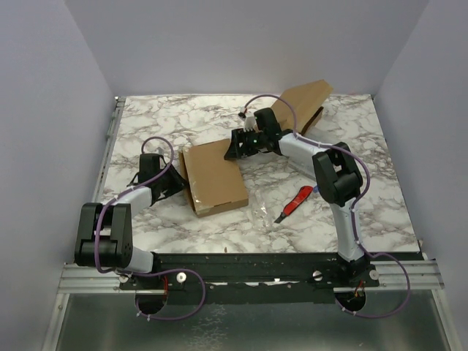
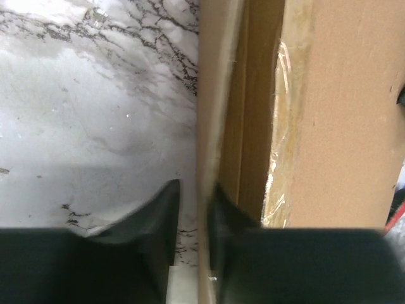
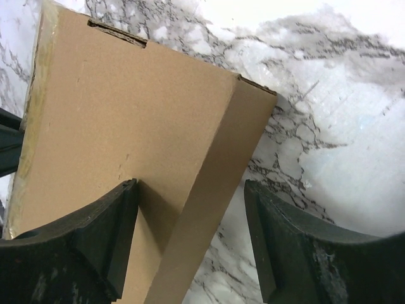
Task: Unpack the express box
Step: Open the express box at the center of the board.
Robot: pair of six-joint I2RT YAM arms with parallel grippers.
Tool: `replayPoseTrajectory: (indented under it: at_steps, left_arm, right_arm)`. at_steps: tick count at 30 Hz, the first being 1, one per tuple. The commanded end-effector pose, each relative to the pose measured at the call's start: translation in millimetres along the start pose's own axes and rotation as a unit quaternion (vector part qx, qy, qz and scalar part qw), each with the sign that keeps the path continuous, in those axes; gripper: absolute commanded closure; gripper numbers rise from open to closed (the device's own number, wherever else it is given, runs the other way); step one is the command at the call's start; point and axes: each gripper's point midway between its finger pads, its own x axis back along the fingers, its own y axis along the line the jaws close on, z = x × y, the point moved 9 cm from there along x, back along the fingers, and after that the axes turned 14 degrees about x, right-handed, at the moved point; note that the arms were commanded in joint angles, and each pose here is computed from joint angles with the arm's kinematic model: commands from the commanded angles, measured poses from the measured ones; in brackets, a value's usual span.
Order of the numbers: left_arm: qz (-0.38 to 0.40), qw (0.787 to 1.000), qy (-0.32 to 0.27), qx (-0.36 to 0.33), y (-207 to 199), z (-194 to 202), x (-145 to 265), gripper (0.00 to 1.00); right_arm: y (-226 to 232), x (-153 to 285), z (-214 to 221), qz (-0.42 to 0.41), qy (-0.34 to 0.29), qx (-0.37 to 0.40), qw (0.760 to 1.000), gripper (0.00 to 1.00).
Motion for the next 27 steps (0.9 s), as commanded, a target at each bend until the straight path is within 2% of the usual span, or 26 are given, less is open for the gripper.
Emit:
replayPoseTrajectory:
  at_steps: [1,3,4,5,6,8,13,16,21,24,27]
  left_arm:
    - [-0.042,0.998,0.046,0.034,14.4,12.5,7.6,0.56]
    - [-0.017,0.999,0.025,0.038,-0.2,5.9,18.6,0.29]
    - [-0.014,0.999,0.015,0.037,-4.8,3.1,24.6,0.2]
    - [-0.02,0.999,0.005,0.035,-7.1,1.2,30.6,0.17]
    - [-0.027,0.999,-0.001,0.034,-8.1,0.8,36.5,0.15]
    - [-0.028,0.999,-0.003,0.035,-9.4,3.6,46.2,0.15]
    - [0.005,0.998,0.03,0.053,-10.7,25.5,60.5,0.17]
    - [0.009,0.998,0.036,0.05,-18.1,39.4,66.6,0.19]
    - [-0.011,0.999,0.041,0.032,-16.9,64.2,61.7,0.27]
    - [-0.025,0.998,0.053,0.031,-11.9,71.4,57.8,0.35]
    - [-0.024,0.998,0.039,0.038,-9.2,72.3,60.3,0.42]
  right_arm:
    - [-27.3,16.5,47.6,0.101,0.121,-0.055,0.986,0.28]
    - [-16.7,20.5,33.0,0.088,0.108,-0.063,0.988,0.24]
    - [-11.5,22.6,26.0,0.084,0.103,-0.065,0.989,0.22]
    - [-8.6,25.6,19.9,0.089,0.1,-0.07,0.989,0.2]
    - [-5.7,29.2,14.1,0.093,0.098,-0.073,0.988,0.13]
    - [-0.5,37.3,4.7,0.099,0.091,-0.074,0.988,0.01]
    - [13.2,55.1,-9.4,0.097,0.079,-0.073,0.989,0.0]
    - [24.0,57.8,0.1,0.102,0.092,-0.068,0.988,0.01]
    - [40.0,62.7,17.6,0.111,0.091,-0.057,0.988,0.01]
    - [44.9,61.7,23.7,0.105,0.093,-0.055,0.989,0.01]
    - [47.5,59.7,29.3,0.104,0.098,-0.052,0.988,0.01]
